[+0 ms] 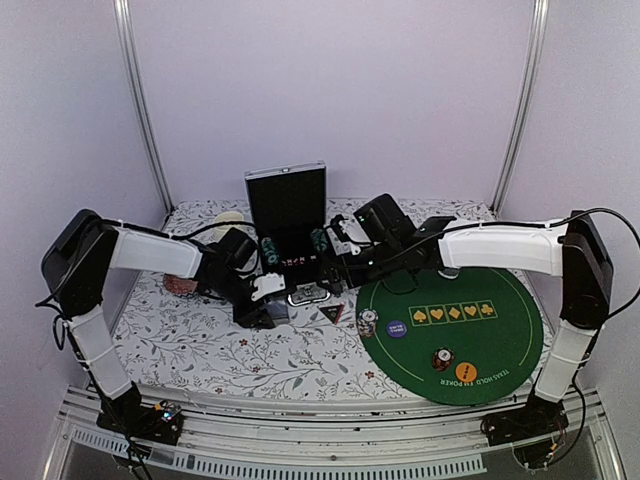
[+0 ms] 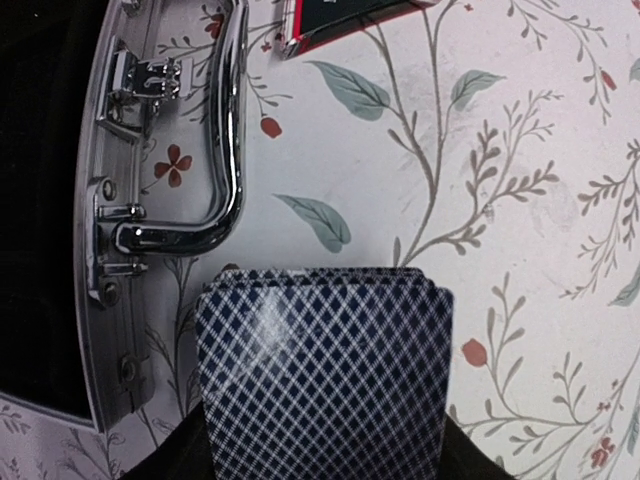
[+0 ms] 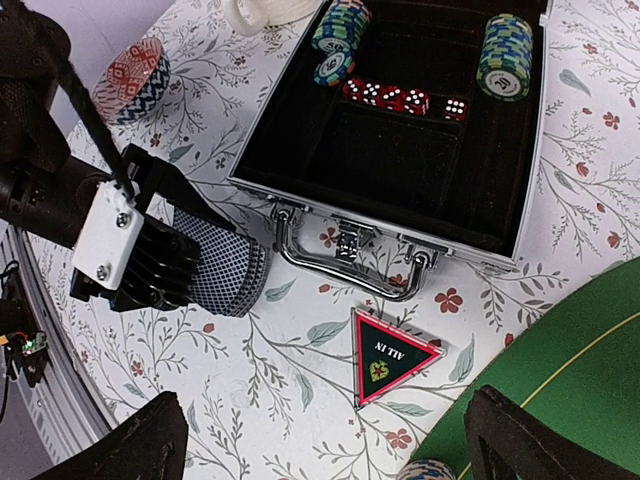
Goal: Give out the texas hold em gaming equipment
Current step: Pick up the face-down deck piles from the center of the board, then pick up the poker card from the face-down deck piles.
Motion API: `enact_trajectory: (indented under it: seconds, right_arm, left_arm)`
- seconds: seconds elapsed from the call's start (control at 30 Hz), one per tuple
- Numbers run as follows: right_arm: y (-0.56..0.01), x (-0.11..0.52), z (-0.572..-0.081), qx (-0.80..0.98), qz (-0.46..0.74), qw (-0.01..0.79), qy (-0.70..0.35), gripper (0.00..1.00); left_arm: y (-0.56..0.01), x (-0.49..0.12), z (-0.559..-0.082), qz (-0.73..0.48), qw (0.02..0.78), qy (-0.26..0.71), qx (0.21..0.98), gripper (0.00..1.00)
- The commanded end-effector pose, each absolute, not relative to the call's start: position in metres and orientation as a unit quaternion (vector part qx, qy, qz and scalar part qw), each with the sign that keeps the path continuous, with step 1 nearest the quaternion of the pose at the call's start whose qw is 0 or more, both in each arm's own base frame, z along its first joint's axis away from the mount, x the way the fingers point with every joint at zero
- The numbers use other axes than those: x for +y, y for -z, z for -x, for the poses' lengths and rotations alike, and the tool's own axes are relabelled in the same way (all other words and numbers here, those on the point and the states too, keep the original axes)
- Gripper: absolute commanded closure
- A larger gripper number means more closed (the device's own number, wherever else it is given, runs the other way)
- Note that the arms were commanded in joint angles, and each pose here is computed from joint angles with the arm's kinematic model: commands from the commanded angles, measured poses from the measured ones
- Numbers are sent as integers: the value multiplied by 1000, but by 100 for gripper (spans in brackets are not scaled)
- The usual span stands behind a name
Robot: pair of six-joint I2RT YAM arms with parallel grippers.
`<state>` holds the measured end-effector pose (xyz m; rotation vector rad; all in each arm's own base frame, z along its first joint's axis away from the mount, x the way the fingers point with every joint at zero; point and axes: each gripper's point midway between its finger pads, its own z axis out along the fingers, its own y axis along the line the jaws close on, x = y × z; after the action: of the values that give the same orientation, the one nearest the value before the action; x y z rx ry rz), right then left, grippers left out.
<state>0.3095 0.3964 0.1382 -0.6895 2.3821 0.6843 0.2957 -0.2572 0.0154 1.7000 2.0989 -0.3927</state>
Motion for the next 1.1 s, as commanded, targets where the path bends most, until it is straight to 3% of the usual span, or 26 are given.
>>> enact_trajectory:
  seconds: [0.0,0.47,1.07]
  right_arm:
    - [-158,390,-317,883,236,303,-271,1]
    - [-194,447,-301,809,267,269,-450,1]
    - [-167,502,-296,785,277,206,-514,1]
  left_arm:
    - [-27,-248,-291,-617,211,106,751,48]
    - [-120,-274,-284,-653,316,77,684,50]
    - [-171,-283,-280,-652,380,83,650,50]
